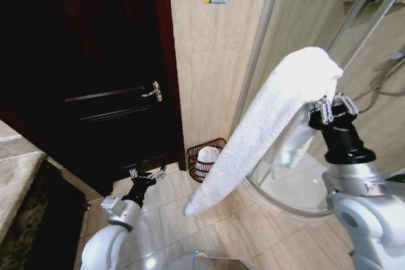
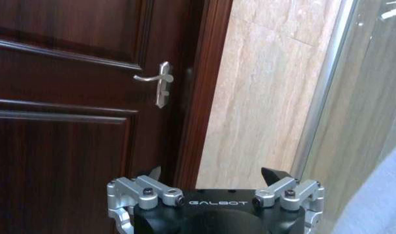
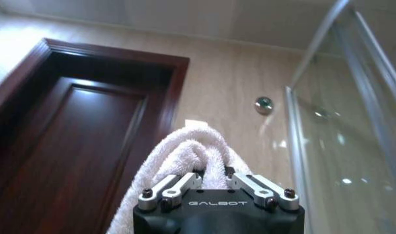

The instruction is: Discard the used towel into the hamper.

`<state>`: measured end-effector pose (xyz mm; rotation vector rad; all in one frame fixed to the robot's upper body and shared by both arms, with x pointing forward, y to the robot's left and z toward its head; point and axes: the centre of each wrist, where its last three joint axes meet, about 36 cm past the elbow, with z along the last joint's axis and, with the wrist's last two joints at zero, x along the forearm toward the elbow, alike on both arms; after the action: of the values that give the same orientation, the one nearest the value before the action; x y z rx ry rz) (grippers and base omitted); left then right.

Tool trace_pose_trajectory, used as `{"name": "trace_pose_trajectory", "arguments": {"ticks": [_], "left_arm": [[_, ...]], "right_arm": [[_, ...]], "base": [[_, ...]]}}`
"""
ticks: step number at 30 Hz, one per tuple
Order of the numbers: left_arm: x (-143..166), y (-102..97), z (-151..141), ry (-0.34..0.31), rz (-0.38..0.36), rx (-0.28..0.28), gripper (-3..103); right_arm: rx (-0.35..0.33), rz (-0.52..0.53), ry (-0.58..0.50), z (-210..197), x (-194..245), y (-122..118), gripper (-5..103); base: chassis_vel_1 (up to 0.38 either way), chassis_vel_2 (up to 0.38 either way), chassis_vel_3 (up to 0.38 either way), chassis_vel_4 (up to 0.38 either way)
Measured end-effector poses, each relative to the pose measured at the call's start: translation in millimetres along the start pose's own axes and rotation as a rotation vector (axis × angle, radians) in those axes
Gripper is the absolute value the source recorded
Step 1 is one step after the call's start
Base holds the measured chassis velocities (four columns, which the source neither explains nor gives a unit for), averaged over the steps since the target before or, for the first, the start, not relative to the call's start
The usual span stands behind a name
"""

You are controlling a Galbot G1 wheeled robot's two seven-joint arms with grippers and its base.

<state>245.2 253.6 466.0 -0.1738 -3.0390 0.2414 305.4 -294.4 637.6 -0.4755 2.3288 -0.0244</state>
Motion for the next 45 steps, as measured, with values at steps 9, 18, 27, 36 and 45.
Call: {"name": "trace_pose_trajectory", "arguments": {"ticks": [9, 18, 27, 36, 45], "left_arm": [[0.0, 0.0, 0.0, 0.000, 0.000, 0.000, 100], [0.0, 0.0, 0.0, 0.000, 0.000, 0.000, 100], [0.0, 0.0, 0.0, 0.000, 0.000, 0.000, 100], [0.0, 0.0, 0.0, 0.000, 0.000, 0.000, 100], [0.0, 0.0, 0.0, 0.000, 0.000, 0.000, 100]], "right_arm": [[-0.008, -0.042, -0.009, 5.4, -25.8, -17.0, 13], [-0.101, -0.031, 0.043, 11.4, -43.4, -19.3, 13], [-0.157, -0.001, 0.072, 14.3, -43.4, -17.5, 13], [-0.135, -0.003, 0.071, 15.6, -41.9, -17.3, 13], [-0.145, -0.011, 0.075, 19.5, -36.4, -8.7, 13]], "base": [[0.000, 0.000, 0.000, 0.000], [0.000, 0.000, 0.000, 0.000], [0.000, 0.000, 0.000, 0.000], [0.000, 0.000, 0.000, 0.000], [0.000, 0.000, 0.000, 0.000]]}}
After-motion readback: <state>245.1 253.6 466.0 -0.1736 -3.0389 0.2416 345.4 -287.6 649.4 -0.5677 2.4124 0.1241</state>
